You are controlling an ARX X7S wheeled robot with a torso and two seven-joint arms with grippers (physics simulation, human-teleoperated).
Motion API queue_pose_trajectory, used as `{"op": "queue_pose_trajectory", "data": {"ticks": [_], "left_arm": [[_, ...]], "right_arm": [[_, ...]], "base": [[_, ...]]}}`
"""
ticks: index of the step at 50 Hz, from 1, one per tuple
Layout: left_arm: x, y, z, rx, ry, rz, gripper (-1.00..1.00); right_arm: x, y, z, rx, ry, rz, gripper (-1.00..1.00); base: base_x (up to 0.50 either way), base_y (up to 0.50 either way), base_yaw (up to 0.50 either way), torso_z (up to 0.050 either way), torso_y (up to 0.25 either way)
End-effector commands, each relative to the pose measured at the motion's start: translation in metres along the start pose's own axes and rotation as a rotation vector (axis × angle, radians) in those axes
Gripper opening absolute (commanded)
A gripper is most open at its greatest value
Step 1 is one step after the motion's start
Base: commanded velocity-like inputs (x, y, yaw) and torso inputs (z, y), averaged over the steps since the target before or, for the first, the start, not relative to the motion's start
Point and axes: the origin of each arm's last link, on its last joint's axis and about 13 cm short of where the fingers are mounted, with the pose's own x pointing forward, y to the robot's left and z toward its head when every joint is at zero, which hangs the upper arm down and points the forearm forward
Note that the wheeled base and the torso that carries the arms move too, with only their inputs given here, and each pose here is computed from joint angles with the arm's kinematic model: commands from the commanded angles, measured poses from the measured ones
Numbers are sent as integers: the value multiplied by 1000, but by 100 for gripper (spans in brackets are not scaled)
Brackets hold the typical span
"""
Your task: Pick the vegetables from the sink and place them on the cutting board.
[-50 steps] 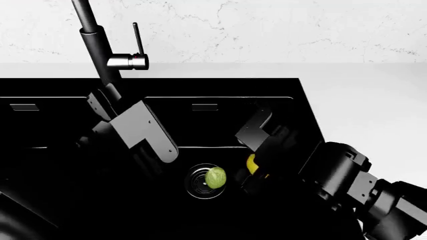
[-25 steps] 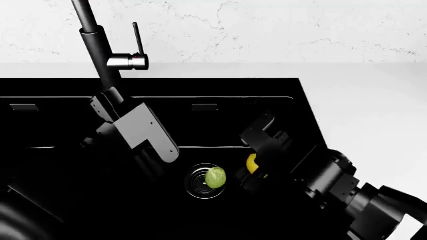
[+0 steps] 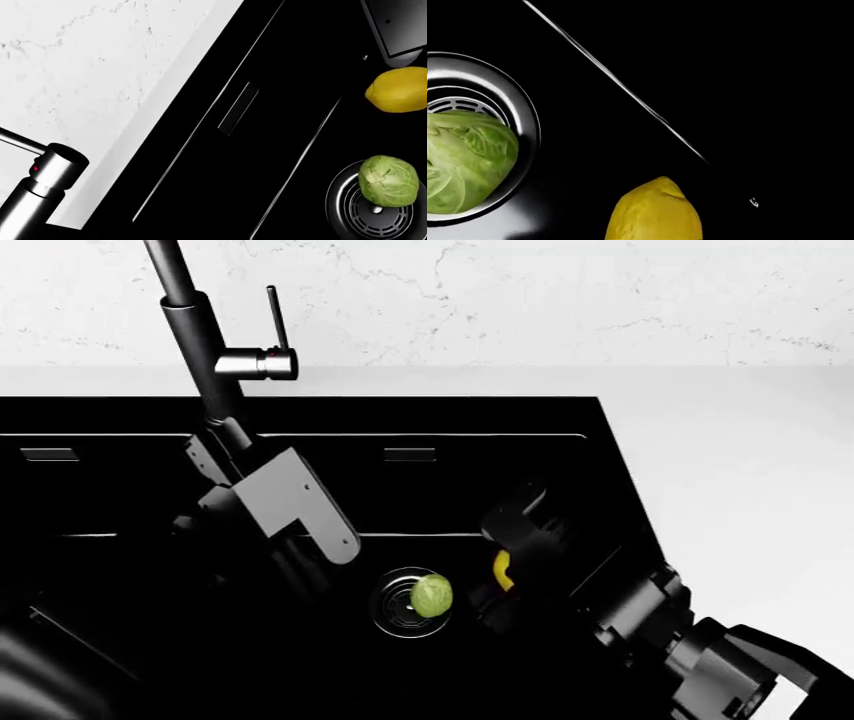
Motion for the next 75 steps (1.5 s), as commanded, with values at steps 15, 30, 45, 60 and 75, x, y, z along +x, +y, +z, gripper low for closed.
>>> {"op": "queue_pose_trajectory", "data": {"ticks": [15, 30, 45, 60, 75], "left_arm": [[5, -3, 0, 1, 3, -10, 100], [7, -3, 0, -2, 0, -11, 100], [6, -2, 1, -2, -3, -8, 100], [3, 2, 5, -5, -12, 7, 100], [1, 1, 8, -7, -29, 3, 100]], "right_arm": [[4, -11, -41, 46, 123, -57, 100], [12, -2, -67, 18, 311, 9, -100], [10, 1, -73, 24, 366, 23, -100], [-47, -27, -21, 6, 194, -41, -100], [-116, -39, 23, -38, -1, -97, -100]], "base": [[0, 0, 0, 0, -3], [0, 0, 0, 0, -4], [0, 0, -2, 0, -6], [0, 0, -5, 0, -3], [0, 0, -7, 0, 0]]}}
